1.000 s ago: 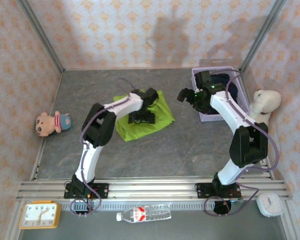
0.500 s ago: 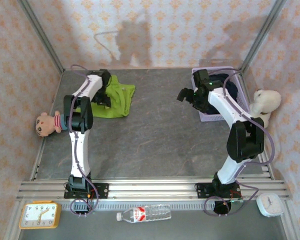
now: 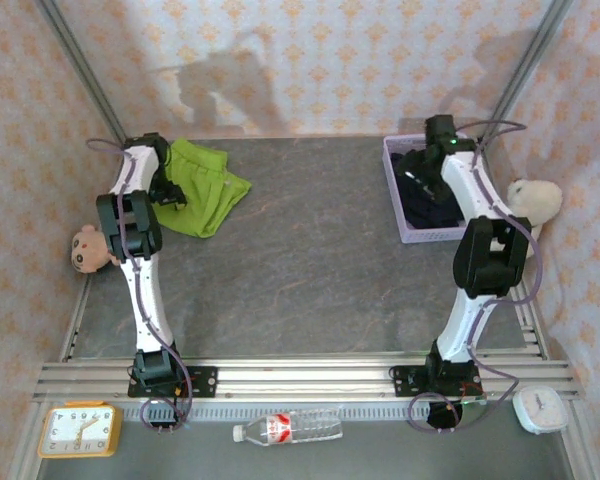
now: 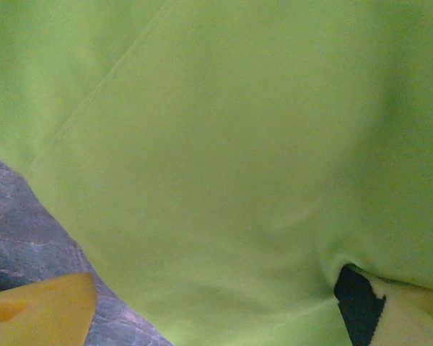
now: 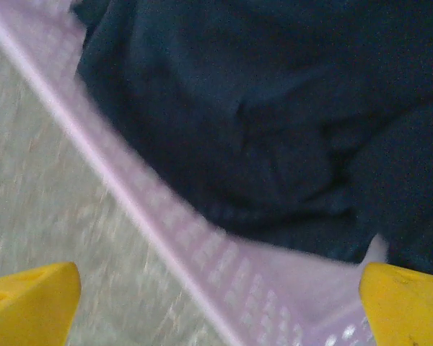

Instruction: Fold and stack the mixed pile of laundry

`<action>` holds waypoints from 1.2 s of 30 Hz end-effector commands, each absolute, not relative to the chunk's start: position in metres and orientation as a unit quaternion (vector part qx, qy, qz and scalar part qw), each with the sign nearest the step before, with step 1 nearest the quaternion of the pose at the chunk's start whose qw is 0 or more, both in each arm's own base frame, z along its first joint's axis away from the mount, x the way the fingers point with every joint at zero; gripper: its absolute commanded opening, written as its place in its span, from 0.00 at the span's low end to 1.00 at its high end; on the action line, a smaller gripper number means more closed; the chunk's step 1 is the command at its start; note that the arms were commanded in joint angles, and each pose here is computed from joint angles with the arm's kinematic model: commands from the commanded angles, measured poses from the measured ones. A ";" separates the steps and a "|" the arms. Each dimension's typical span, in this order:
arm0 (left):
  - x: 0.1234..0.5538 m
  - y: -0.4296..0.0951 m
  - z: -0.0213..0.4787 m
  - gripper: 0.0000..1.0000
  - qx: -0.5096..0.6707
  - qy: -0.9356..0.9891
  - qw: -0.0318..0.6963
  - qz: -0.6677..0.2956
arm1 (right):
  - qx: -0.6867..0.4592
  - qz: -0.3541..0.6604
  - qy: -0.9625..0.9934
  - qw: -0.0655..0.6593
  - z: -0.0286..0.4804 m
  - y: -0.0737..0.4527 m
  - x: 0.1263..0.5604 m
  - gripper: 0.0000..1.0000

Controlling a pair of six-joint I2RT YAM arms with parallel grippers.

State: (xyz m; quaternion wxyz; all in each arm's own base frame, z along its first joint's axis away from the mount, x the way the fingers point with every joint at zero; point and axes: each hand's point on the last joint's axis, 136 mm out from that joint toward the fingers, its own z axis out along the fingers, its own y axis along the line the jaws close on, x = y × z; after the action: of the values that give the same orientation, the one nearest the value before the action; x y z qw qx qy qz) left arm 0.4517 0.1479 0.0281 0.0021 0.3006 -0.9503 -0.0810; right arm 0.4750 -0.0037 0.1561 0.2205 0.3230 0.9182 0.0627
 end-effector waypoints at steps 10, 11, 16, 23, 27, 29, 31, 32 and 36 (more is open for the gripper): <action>0.473 0.179 0.032 0.89 0.497 -0.863 -0.075 0.050 | 0.368 0.015 0.903 0.220 0.129 -0.053 0.530 1.00; 0.477 0.176 0.046 0.90 0.486 -0.867 -0.093 0.053 | 0.368 0.016 0.904 0.219 0.127 -0.052 0.533 1.00; 0.489 0.136 0.112 0.91 0.406 -0.898 -0.164 0.049 | 0.365 0.034 0.902 0.228 0.127 -0.048 0.544 1.00; 0.521 0.060 0.108 0.90 0.328 -0.924 -0.190 0.054 | 0.360 0.039 0.902 0.233 0.132 -0.047 0.543 1.00; 0.539 0.050 0.076 0.88 0.342 -0.923 -0.174 0.036 | 0.355 0.047 0.904 0.235 0.138 -0.044 0.541 1.00; 0.541 0.052 0.054 0.87 0.375 -0.912 -0.163 0.023 | 0.352 0.051 0.905 0.234 0.139 -0.042 0.540 1.00; 0.544 0.051 0.036 0.87 0.403 -0.901 -0.158 0.030 | 0.349 0.051 0.906 0.232 0.140 -0.042 0.538 1.00; 0.547 0.048 0.027 0.87 0.415 -0.896 -0.156 0.039 | 0.348 0.051 0.907 0.231 0.140 -0.041 0.537 1.00; 0.570 0.032 0.005 0.86 0.446 -0.875 -0.164 0.091 | 0.347 0.049 0.907 0.234 0.140 -0.042 0.539 1.00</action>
State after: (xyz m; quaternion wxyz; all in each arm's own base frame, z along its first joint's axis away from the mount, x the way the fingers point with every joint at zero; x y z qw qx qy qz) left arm 0.5565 0.0360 0.0389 -0.1681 0.3995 -0.8988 0.0657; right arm 0.5410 -0.0372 0.1153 0.2108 0.3501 0.9113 0.0495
